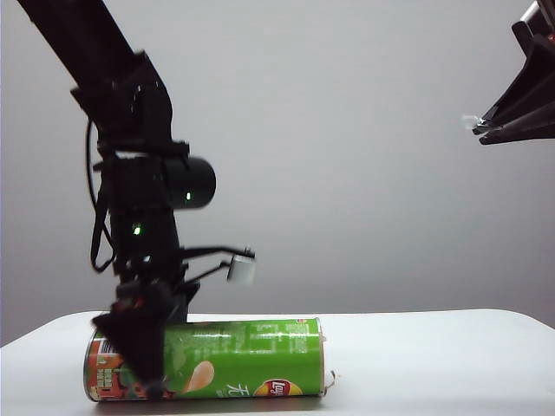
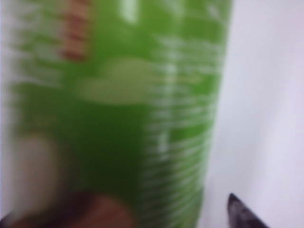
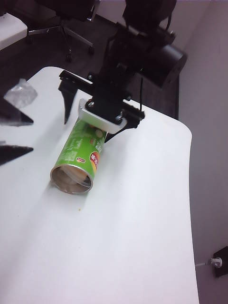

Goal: Pick up the green tub of chips from the desk, pull out the transparent container with the chips inside partially, and then place the chips back on the desk.

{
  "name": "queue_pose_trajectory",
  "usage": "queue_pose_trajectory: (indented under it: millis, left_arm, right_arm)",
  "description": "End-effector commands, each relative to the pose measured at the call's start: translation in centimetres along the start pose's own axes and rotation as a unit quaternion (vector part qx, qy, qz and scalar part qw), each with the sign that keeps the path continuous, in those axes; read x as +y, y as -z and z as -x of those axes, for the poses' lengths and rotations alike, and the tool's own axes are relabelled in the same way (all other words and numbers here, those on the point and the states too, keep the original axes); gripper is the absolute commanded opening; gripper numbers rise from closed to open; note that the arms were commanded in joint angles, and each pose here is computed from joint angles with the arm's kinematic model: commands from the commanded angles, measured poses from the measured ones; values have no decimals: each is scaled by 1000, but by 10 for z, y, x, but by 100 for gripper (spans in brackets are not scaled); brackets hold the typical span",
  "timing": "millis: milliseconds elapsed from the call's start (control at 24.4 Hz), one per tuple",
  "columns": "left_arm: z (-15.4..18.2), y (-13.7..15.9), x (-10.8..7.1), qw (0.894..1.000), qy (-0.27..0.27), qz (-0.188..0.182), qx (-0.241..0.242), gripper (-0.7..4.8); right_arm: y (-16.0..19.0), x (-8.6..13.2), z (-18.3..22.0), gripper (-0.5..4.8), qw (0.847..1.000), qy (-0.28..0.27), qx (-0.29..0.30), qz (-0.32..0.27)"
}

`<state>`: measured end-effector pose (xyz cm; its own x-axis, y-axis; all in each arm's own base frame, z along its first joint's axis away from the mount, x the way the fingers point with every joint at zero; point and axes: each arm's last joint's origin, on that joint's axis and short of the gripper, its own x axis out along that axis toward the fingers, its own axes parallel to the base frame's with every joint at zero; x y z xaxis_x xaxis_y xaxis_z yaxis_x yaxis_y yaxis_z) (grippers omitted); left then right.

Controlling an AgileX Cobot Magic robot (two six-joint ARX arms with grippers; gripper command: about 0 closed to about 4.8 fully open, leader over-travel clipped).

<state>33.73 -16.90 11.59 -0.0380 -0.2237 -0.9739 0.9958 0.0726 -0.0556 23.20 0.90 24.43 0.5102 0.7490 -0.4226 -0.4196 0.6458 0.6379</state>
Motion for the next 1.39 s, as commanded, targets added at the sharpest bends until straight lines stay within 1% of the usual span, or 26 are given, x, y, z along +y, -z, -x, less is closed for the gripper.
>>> queue_pose_trajectory:
  millis: [41, 286, 450, 655, 696, 737, 778, 982, 1187, 1269, 1391]
  left_arm:
    - [2, -1, 0, 1000, -5, 11, -6, 479]
    - [2, -2, 1, 1000, -8, 10, -7, 479]
    - [2, -2, 1, 1000, -8, 9, -8, 412]
    - [2, -2, 0, 1000, -6, 10, -10, 387]
    - [2, -2, 0, 1000, -5, 10, -11, 361]
    - [1, -3, 0, 1000, -2, 9, -16, 295]
    - [1, -3, -1, 1000, 1, 10, -19, 283]
    - [1, -6, -3, 1000, 7, 5, -27, 277]
    - [11, -9, -3, 999, -5, 1, -37, 278]
    - [22, -11, -5, 999, -18, -3, -43, 278]
    - [60, -16, -12, 995, -65, -15, -68, 278]
  right_arm:
    - [-1, 1, 1, 54, 1000, -3, -3, 8]
    - [-1, 1, 1, 54, 1000, -1, -4, 10]
    - [-1, 1, 1, 54, 1000, -1, -4, 10]
    - [-2, 1, 1, 54, 1000, 0, -7, 14]
    - [-2, 1, 1, 54, 1000, 0, -7, 14]
    - [-2, 1, 1, 54, 1000, 0, -7, 14]
    - [-2, 1, 1, 54, 1000, 0, -7, 14]
    - [-1, 1, 1, 54, 1000, 0, -6, 13]
    - [-1, 1, 0, 54, 1000, 0, -6, 13]
    - [-1, -1, -1, 54, 1000, 0, -5, 11]
    - [0, -7, -6, 54, 1000, -4, 6, -6]
